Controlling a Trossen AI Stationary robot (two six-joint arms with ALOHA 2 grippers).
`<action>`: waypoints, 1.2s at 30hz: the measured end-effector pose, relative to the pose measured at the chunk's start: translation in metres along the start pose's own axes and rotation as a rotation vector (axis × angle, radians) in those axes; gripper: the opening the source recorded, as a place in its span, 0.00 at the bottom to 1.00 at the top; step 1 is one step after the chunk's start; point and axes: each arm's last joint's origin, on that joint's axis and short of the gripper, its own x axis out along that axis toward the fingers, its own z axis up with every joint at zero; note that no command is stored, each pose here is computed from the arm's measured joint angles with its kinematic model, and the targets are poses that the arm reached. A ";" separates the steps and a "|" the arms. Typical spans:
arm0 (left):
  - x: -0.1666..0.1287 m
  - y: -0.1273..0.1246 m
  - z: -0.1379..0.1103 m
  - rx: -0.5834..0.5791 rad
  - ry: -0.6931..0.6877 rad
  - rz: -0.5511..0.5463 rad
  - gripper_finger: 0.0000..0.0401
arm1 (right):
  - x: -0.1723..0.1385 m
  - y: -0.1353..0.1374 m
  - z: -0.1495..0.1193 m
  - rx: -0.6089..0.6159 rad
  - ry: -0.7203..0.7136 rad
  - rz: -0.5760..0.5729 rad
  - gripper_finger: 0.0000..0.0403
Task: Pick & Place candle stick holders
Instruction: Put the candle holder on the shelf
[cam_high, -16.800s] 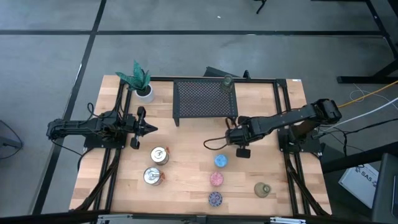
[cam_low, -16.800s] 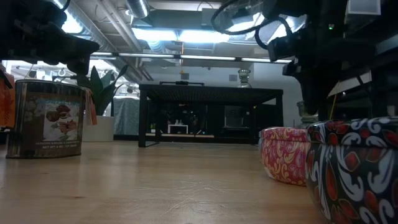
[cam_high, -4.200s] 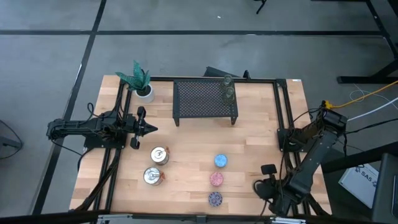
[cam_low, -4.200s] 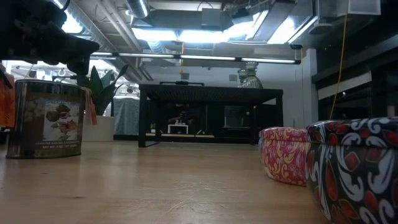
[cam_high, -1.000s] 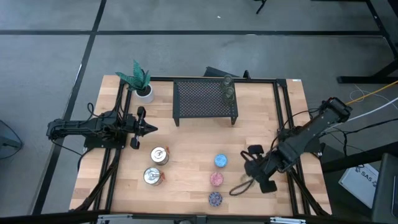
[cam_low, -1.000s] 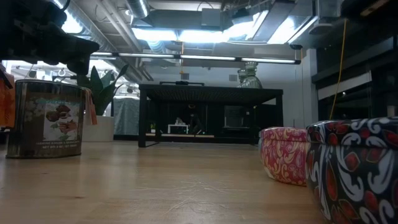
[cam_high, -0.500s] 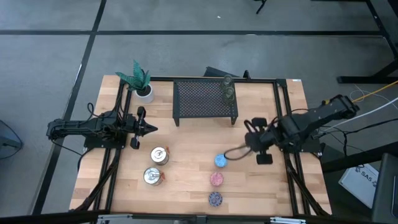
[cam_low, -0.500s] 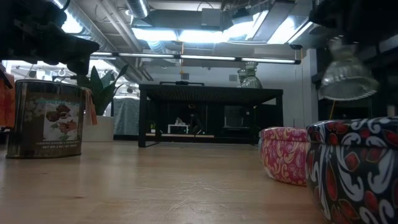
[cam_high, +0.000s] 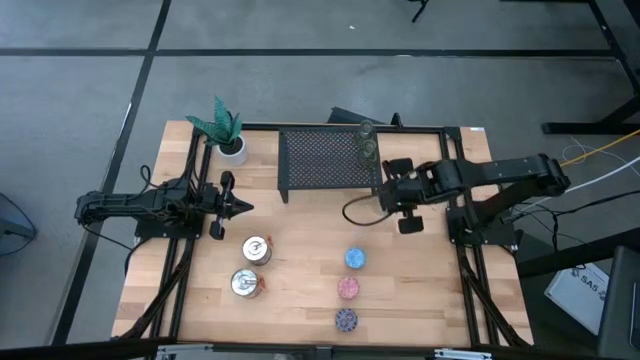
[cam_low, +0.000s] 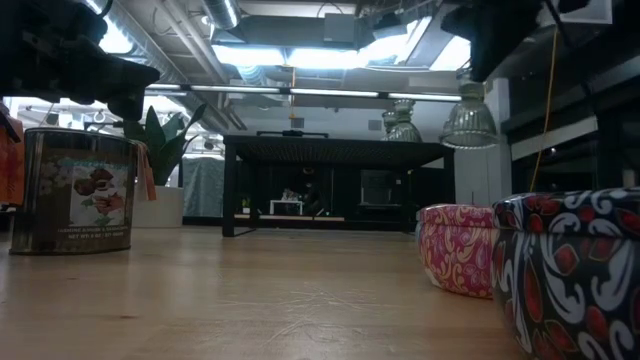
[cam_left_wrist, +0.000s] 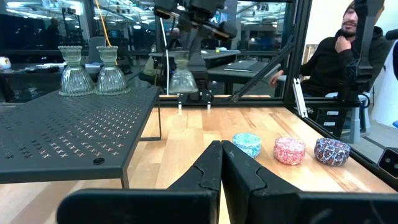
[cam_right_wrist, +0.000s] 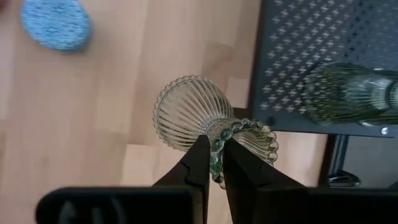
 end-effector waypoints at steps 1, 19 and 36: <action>0.000 0.000 0.000 0.000 0.000 0.000 0.00 | 0.000 -0.003 0.002 0.001 0.003 -0.004 0.08; 0.000 0.000 0.000 0.000 0.000 0.000 0.00 | 0.005 -0.061 0.029 -0.038 0.024 -0.056 0.08; 0.000 0.000 0.000 0.000 0.000 0.001 0.00 | 0.022 -0.078 0.033 0.003 0.061 -0.060 0.08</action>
